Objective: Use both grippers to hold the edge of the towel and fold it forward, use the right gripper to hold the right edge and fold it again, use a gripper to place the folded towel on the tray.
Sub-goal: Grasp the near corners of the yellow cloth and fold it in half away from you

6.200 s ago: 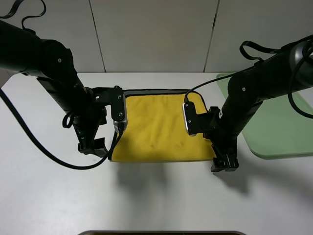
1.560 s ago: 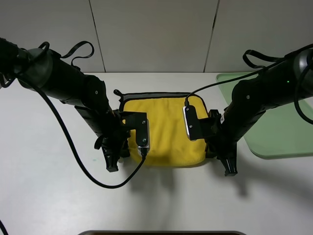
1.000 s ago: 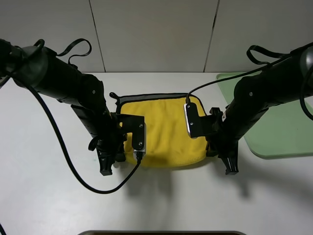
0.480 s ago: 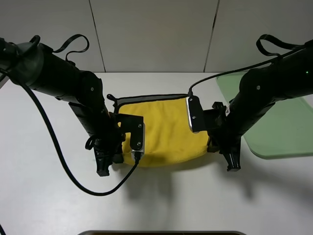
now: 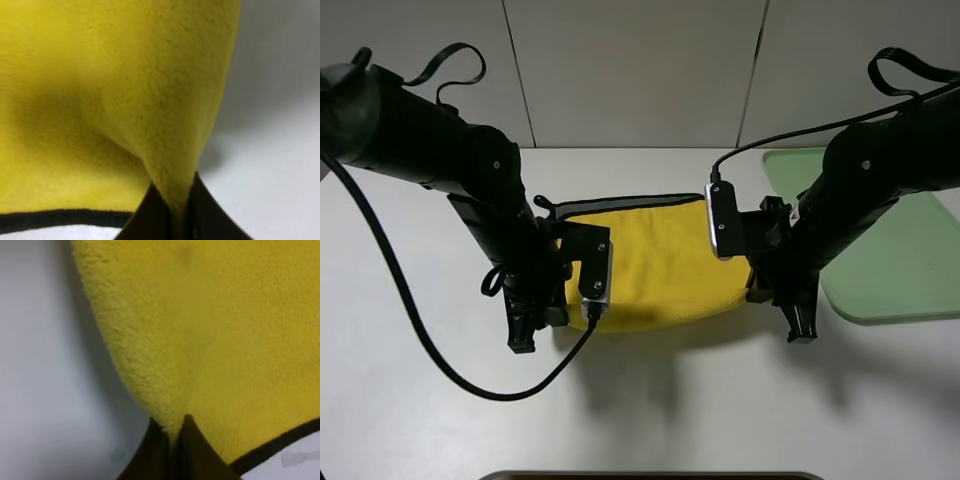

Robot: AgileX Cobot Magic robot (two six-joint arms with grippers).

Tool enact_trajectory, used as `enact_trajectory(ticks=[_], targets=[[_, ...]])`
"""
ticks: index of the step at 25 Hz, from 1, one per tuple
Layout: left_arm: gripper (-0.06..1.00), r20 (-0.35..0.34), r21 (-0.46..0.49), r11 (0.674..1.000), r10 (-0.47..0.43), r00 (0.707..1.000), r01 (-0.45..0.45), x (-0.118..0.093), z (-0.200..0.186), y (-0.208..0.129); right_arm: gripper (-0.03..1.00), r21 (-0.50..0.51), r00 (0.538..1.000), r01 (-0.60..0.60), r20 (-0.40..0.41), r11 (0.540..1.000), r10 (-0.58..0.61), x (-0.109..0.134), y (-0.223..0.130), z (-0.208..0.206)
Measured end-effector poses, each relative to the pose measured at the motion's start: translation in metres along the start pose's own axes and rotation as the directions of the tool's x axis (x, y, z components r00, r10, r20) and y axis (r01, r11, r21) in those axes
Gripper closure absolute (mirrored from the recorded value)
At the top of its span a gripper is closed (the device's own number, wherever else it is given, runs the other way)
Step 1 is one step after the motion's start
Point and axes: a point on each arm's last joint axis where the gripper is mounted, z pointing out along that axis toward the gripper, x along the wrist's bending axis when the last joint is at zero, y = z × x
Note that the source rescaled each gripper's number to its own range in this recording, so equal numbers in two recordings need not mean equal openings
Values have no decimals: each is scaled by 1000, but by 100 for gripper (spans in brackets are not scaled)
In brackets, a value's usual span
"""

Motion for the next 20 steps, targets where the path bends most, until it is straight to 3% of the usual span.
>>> enact_trajectory(ticks=[12,20], targets=[[94,-83,-40,999,23,996,-26,-2,-34,3,97,-70,997,-61,44,996,64,1,5,-32],[94,-128,-39,999,-13,992,8,-3,-50,1,97,-87,994,-91,50,992,96,4,5,-51]])
